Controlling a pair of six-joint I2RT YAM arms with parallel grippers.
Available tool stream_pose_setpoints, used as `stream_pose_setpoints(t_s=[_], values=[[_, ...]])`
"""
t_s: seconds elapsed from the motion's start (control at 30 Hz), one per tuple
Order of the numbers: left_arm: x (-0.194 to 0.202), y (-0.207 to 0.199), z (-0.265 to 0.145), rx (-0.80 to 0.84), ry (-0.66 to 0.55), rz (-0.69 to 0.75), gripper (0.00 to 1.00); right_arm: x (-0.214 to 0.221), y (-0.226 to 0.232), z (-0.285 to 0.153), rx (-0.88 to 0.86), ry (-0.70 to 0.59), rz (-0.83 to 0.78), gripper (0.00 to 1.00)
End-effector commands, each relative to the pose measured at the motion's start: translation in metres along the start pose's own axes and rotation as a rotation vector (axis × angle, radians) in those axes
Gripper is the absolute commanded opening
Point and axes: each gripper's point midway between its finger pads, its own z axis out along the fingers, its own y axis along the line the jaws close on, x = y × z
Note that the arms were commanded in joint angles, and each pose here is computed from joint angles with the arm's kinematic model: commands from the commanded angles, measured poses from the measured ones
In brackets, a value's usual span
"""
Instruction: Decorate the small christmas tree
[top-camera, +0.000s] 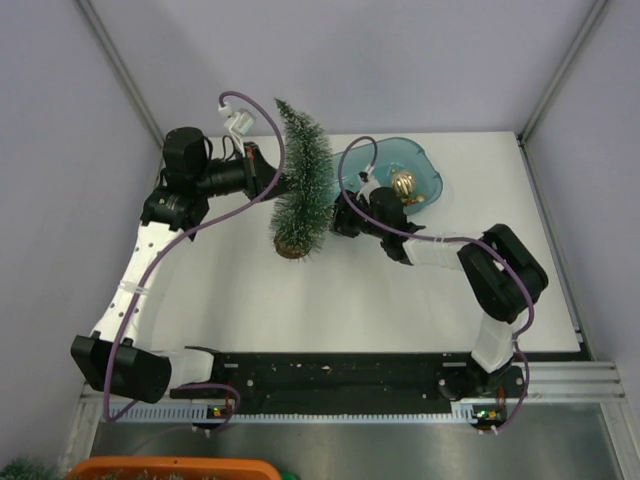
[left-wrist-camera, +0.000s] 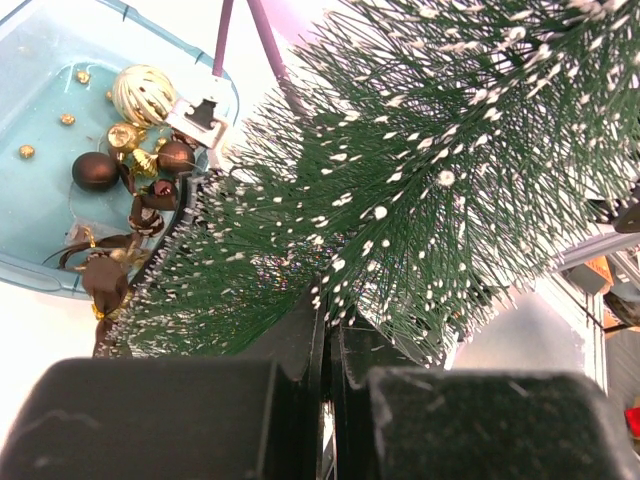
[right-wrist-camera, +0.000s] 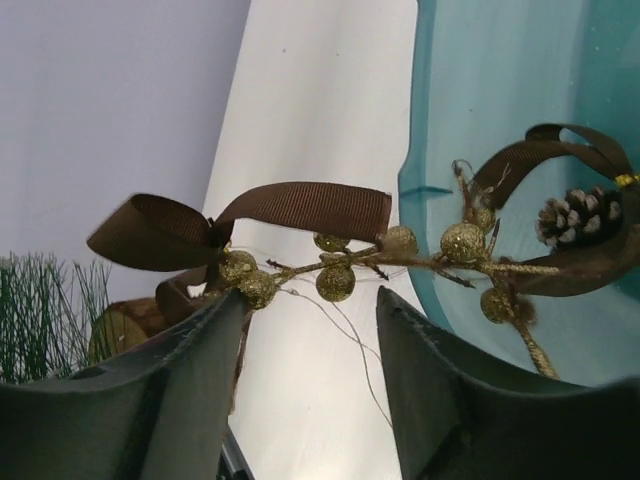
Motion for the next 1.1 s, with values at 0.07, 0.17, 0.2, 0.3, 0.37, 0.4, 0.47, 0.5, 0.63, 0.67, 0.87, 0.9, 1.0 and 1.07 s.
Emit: stream_pose_setpoints(t_s=[0.07, 0.17, 0.2, 0.3, 0.37, 0.4, 0.47, 0.5, 0.63, 0.67, 0.87, 0.9, 1.0, 1.07], values=[[-0.026, -0.037, -0.014, 0.070, -0.060, 0.100, 0.00, -0.025, 0.039, 0.024, -0.102, -0.091, 0.045, 0.29], [-0.027, -0.043, -0.016, 0.082, -0.060, 0.102, 0.00, -0.038, 0.033, 0.027, -0.065, -0.128, 0.053, 0.00], [-0.027, -0.046, -0.018, 0.088, -0.059, 0.107, 0.00, -0.041, 0.030, 0.028, -0.052, -0.132, 0.050, 0.00], [-0.029, -0.051, -0.021, 0.091, -0.053, 0.117, 0.00, -0.060, 0.019, 0.023, -0.001, -0.160, 0.025, 0.00], [-0.030, -0.056, -0.025, 0.085, -0.045, 0.146, 0.00, -0.076, 0.006, 0.014, 0.061, -0.190, -0.008, 0.00], [-0.030, -0.059, -0.028, 0.080, -0.039, 0.159, 0.00, -0.086, -0.001, 0.008, 0.089, -0.210, -0.014, 0.00], [-0.030, -0.066, -0.036, 0.063, -0.029, 0.194, 0.00, -0.103, -0.019, -0.006, 0.155, -0.241, -0.037, 0.00], [-0.031, -0.070, -0.039, 0.060, -0.029, 0.215, 0.00, -0.112, -0.028, -0.013, 0.185, -0.259, -0.041, 0.00], [-0.033, -0.086, -0.051, 0.062, -0.041, 0.254, 0.00, -0.139, -0.061, -0.040, 0.284, -0.314, -0.045, 0.00], [-0.032, -0.088, -0.053, 0.060, -0.041, 0.253, 0.00, -0.146, -0.068, -0.048, 0.308, -0.331, -0.050, 0.00], [-0.009, -0.073, -0.051, 0.031, -0.007, 0.228, 0.00, -0.146, -0.079, -0.073, 0.374, -0.328, -0.097, 0.00], [-0.006, -0.070, -0.051, 0.028, -0.002, 0.224, 0.00, -0.143, -0.083, -0.077, 0.398, -0.327, -0.103, 0.00], [-0.003, -0.067, -0.050, 0.021, 0.001, 0.221, 0.00, -0.144, -0.091, -0.093, 0.457, -0.347, -0.120, 0.00], [-0.008, -0.071, -0.052, 0.021, -0.010, 0.234, 0.00, -0.148, -0.098, -0.105, 0.496, -0.370, -0.118, 0.00]])
